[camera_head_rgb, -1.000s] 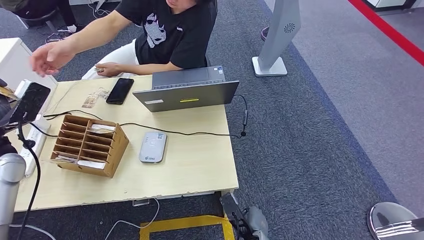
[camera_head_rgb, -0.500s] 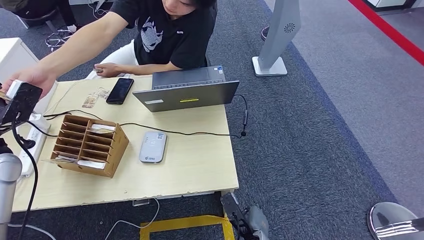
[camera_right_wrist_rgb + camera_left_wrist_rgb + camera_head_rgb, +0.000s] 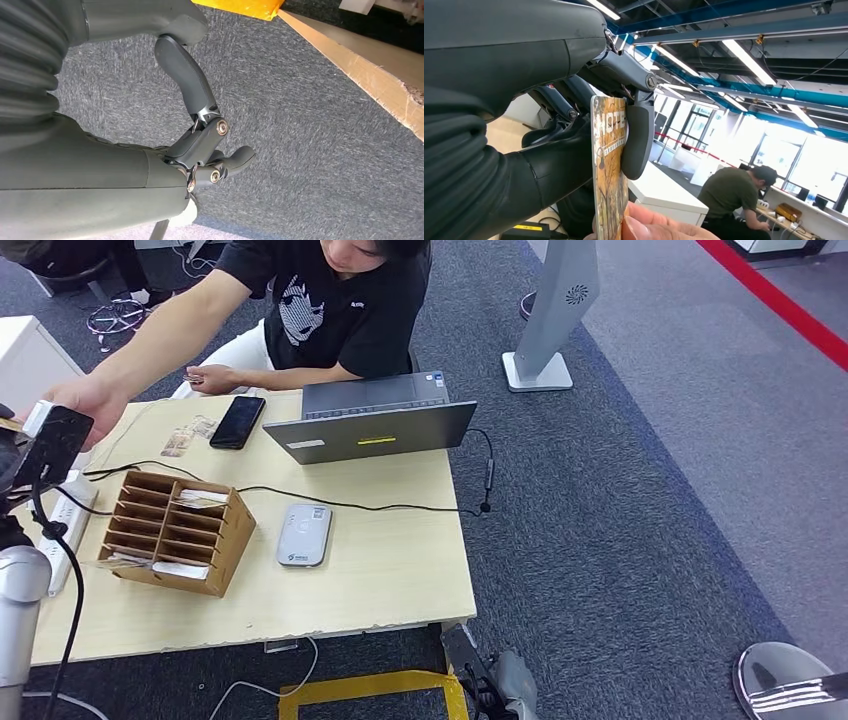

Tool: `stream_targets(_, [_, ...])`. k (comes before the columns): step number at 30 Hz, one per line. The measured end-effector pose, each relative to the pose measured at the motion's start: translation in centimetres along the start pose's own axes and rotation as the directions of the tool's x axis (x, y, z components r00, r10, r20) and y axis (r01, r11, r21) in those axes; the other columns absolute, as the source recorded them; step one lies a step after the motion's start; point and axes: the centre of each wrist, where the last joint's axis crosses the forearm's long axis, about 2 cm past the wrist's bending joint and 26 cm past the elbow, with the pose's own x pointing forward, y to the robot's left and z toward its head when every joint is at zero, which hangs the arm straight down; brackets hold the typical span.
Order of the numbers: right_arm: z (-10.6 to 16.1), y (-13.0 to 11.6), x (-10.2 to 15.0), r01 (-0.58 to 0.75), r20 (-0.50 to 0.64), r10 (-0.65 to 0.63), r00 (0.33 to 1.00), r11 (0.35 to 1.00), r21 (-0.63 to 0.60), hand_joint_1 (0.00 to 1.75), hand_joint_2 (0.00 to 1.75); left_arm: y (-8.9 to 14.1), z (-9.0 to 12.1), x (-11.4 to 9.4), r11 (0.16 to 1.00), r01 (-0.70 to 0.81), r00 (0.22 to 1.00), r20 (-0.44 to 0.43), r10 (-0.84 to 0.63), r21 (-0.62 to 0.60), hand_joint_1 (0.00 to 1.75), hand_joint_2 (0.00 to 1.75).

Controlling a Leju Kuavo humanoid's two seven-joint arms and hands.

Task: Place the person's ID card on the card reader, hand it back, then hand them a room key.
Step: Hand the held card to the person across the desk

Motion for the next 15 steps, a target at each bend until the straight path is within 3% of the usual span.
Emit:
stream_targets(3, [-0.08, 0.01, 0.03, 0.004, 0.003, -0.004, 1.000, 1.000, 0.003, 0.00, 1.75, -0.06, 0.07, 0.03, 1.000, -0.017, 1.000, -0.006, 0.017, -0.003, 0.07, 1.75])
stream_targets(4, [-0.12, 0.00, 0.05, 0.006, 0.004, -0.006, 1.000, 1.000, 0.003, 0.00, 1.75, -0.10, 0.11, 0.01, 1.000, -0.027, 1.000, -0.007, 0.027, -0.005, 0.00, 1.75])
stream_targets(15, [-0.29, 0.01, 0.06, 0.010, -0.002, -0.010, 1.000, 1.000, 0.006, 0.00, 1.75, -0.28, 0.90, -0.02, 0.996, -0.083, 0.997, -0.006, 0.083, -0.026, 0.00, 1.75])
